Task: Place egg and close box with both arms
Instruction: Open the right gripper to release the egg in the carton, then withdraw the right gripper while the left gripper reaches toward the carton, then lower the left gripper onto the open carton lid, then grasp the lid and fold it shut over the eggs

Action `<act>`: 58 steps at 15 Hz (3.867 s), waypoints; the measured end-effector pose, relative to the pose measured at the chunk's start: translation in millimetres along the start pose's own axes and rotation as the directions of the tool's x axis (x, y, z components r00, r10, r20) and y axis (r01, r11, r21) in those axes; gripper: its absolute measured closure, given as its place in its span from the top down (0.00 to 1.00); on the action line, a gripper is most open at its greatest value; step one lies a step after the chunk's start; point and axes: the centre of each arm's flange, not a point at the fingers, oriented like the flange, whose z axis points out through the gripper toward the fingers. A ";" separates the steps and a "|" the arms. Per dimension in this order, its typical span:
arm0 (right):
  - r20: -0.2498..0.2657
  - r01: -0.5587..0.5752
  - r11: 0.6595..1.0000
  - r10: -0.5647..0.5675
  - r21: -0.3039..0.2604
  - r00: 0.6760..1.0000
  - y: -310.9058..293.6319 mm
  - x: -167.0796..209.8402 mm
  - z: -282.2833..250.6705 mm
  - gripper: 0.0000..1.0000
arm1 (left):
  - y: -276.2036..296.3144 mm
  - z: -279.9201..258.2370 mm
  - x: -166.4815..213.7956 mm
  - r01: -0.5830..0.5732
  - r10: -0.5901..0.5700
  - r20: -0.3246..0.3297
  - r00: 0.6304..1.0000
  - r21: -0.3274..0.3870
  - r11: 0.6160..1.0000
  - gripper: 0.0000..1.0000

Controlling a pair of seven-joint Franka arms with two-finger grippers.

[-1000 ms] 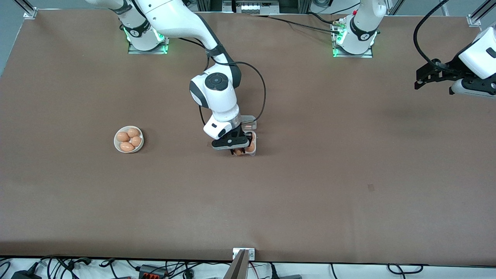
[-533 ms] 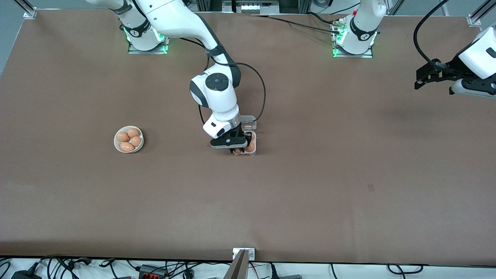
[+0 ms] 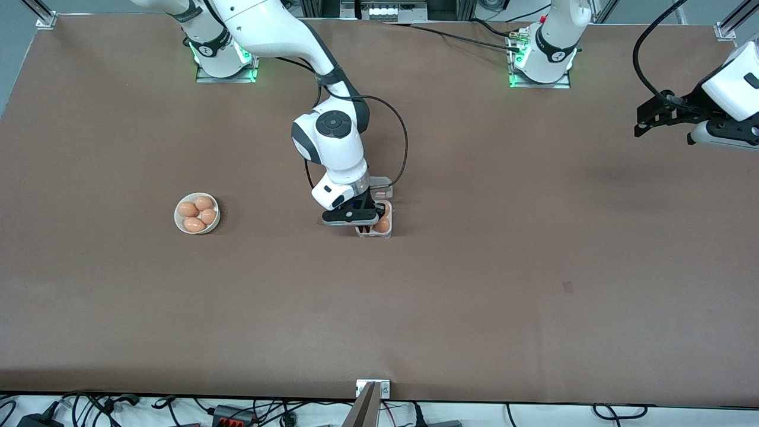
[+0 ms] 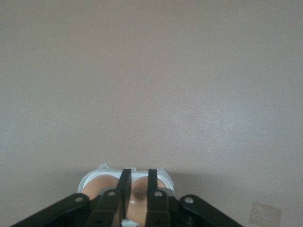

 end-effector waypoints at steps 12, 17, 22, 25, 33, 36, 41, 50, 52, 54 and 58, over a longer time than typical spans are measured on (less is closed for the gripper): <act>0.007 -0.196 0.978 0.196 -0.066 0.980 87.1 119.6 -149.7 1.00 | -1.0 33.5 9.4 0.001 0.001 0.113 0.994 -0.014 1.000 1.00; 0.126 -0.199 0.963 0.223 -0.181 0.967 201.3 173.8 -245.3 1.00 | 1.2 53.1 18.6 -0.005 0.008 0.154 0.988 -0.020 1.000 0.74; 0.251 -0.126 0.956 0.194 -0.264 0.948 322.3 208.3 -336.9 1.00 | 2.2 52.1 17.5 -0.006 0.010 0.162 0.987 -0.021 1.000 0.25; 0.275 -0.093 0.965 0.161 -0.246 0.948 391.7 213.1 -382.5 1.00 | 8.0 55.0 13.6 -0.015 0.020 0.201 0.979 -0.025 1.000 0.02; 0.311 -0.112 0.967 0.182 -0.231 0.933 427.9 203.9 -405.6 1.00 | 180.3 78.8 2.5 -0.058 0.066 0.289 0.955 -0.037 0.998 0.02; 0.334 -0.110 0.973 0.175 -0.203 0.926 433.5 203.7 -398.2 1.00 | 255.6 104.8 -2.9 -0.068 0.072 0.290 0.954 -0.024 0.997 0.02; 0.330 -0.083 0.975 0.150 -0.208 0.932 442.2 205.1 -398.4 1.00 | 351.9 171.0 5.9 -0.014 0.034 0.240 0.970 -0.084 0.996 0.02; 0.259 -0.219 0.948 0.278 -0.232 0.925 430.9 192.9 -409.5 1.00 | 459.6 293.6 0.4 0.068 -0.058 0.148 0.987 -0.065 0.996 0.01; 0.269 -0.227 0.950 0.281 -0.214 0.921 434.5 191.8 -411.2 1.00 | 472.5 319.2 -1.0 0.063 -0.058 0.106 0.993 -0.046 0.997 0.01; 0.276 -0.203 0.957 0.256 -0.205 0.926 445.6 191.7 -411.8 1.00 | 481.1 341.2 -0.2 0.067 -0.065 0.053 0.996 -0.030 0.997 0.01; 0.286 -0.178 0.963 0.232 -0.203 0.930 450.0 191.0 -411.6 1.00 | 497.1 383.3 -6.7 0.071 -0.071 -0.023 0.997 0.005 0.997 0.01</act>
